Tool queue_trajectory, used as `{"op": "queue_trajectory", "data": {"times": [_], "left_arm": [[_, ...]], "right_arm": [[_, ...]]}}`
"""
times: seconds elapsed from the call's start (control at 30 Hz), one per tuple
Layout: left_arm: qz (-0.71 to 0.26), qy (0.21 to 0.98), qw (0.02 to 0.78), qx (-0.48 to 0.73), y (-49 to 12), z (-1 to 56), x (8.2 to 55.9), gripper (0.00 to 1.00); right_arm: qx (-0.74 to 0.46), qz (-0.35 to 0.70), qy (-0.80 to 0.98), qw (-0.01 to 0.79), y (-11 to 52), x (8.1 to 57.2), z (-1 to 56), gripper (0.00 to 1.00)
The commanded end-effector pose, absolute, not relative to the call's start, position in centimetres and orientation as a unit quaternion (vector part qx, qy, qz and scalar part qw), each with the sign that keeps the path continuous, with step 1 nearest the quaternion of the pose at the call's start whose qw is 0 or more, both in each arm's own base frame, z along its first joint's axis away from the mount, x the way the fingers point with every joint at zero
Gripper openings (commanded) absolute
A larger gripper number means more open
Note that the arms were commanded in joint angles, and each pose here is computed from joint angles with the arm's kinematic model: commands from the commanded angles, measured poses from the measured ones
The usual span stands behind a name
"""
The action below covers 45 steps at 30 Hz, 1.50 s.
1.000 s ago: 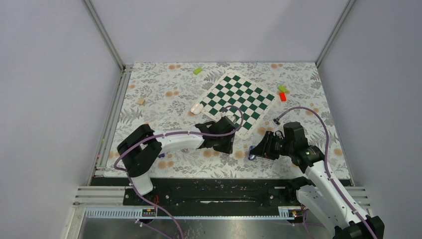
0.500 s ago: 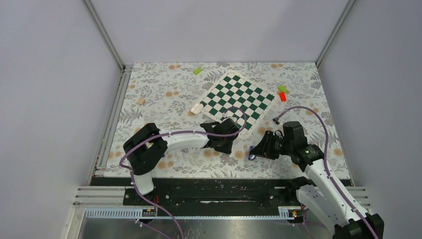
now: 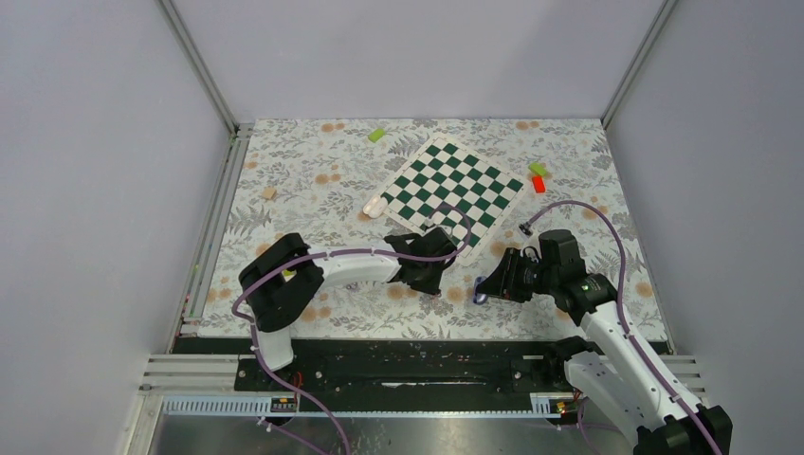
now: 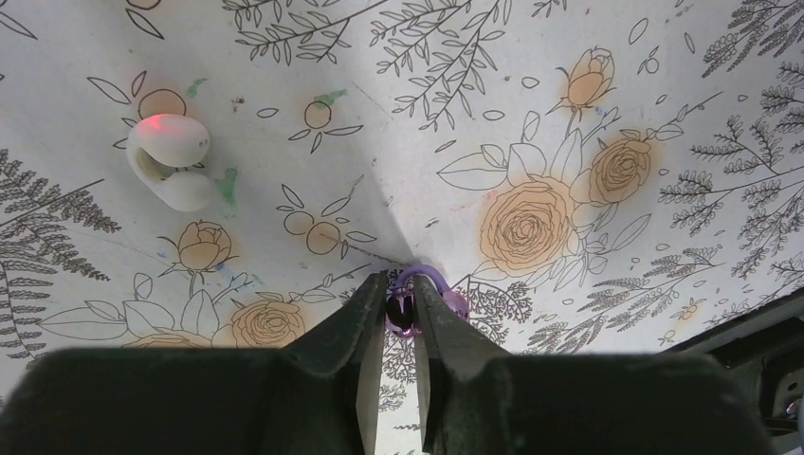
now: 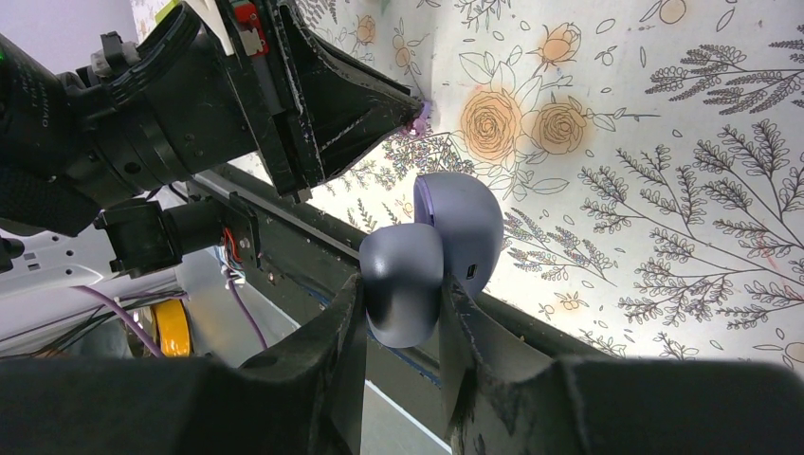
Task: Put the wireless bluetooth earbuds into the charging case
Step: Pick up the left earbud from the corner of the board.
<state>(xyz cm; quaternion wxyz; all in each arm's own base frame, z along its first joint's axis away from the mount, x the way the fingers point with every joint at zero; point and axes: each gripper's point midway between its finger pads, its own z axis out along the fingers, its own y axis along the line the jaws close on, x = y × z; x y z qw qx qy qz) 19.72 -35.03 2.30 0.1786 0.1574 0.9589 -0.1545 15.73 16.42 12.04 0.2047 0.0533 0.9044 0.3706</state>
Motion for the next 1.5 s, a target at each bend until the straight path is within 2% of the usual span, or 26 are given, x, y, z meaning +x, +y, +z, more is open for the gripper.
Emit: {"op": "queue_trajectory", "data": {"times": [0.0, 0.2, 0.37, 0.47, 0.6, 0.7, 0.8, 1.3, 1.47], "left_arm": [[-0.175, 0.948, 0.212, 0.160, -36.2, 5.2, 20.7, 0.16], [-0.189, 0.928, 0.270, 0.174, -35.4, 10.1, 21.8, 0.06], [-0.204, 0.916, 0.301, 0.168, -34.1, 13.0, 23.0, 0.05], [-0.203, 0.919, 0.296, 0.165, -33.4, 13.3, 22.9, 0.13], [-0.198, 0.931, 0.257, 0.167, -33.4, 11.5, 21.6, 0.37], [-0.180, 0.942, 0.224, 0.171, -33.7, 9.6, 20.7, 0.45], [-0.169, 0.950, 0.199, 0.169, -34.6, 8.0, 19.9, 0.45], [-0.147, 0.965, 0.166, 0.143, -36.2, 5.5, 19.7, 0.36], [-0.124, 0.968, 0.164, 0.142, -35.9, 4.8, 19.9, 0.30]], "right_arm": [[0.043, 0.374, 0.898, 0.228, 16.5, 16.5, 13.6, 0.00], [0.039, 0.377, 0.897, 0.228, 16.5, 16.3, 13.6, 0.00], [0.037, 0.377, 0.896, 0.230, 16.6, 16.5, 13.8, 0.00], [0.038, 0.378, 0.896, 0.230, 16.6, 16.5, 13.8, 0.00], [0.042, 0.374, 0.897, 0.230, 16.5, 16.5, 13.6, 0.00], [0.043, 0.374, 0.898, 0.229, 16.5, 16.6, 13.5, 0.00], [0.043, 0.376, 0.897, 0.229, 16.6, 16.6, 13.7, 0.00], [0.044, 0.380, 0.896, 0.226, 16.7, 16.5, 13.7, 0.00], [0.042, 0.381, 0.895, 0.226, 16.7, 16.6, 13.9, 0.00]]}}
